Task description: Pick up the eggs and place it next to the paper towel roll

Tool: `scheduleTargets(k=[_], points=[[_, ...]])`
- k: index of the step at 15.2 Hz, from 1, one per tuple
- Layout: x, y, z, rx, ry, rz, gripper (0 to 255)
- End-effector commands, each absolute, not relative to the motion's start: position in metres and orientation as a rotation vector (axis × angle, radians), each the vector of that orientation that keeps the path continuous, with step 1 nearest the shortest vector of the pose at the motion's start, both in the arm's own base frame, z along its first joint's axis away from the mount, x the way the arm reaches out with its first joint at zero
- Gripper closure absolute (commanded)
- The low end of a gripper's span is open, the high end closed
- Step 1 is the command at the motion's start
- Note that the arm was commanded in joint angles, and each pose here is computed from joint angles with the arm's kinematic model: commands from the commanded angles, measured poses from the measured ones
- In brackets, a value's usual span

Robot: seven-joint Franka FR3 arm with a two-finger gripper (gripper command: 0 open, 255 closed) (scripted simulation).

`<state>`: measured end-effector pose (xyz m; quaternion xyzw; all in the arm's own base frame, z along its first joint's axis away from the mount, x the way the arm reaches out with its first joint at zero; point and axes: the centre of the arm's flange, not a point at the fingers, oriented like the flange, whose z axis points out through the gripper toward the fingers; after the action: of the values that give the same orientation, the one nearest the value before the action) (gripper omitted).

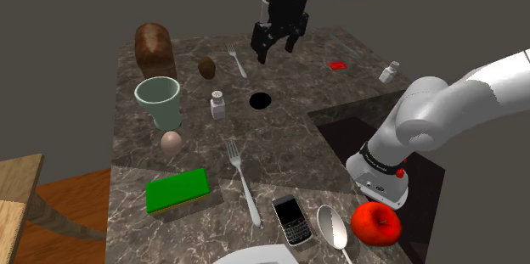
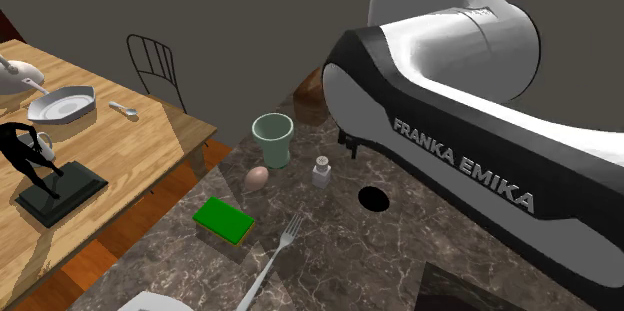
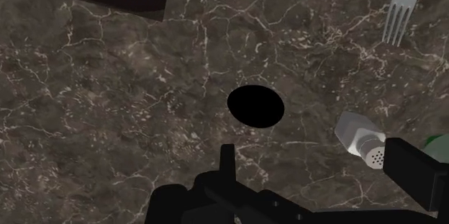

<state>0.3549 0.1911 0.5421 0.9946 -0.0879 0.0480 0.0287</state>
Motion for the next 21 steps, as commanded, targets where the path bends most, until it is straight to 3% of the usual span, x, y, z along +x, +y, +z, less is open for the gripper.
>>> scheduleTargets(k=[1, 21], points=[[0.362, 0.214, 0.528, 3.063, -0.278, 0.152, 0], [0.437, 0.444, 0.401, 2.99, -0.322, 0.172, 0]])
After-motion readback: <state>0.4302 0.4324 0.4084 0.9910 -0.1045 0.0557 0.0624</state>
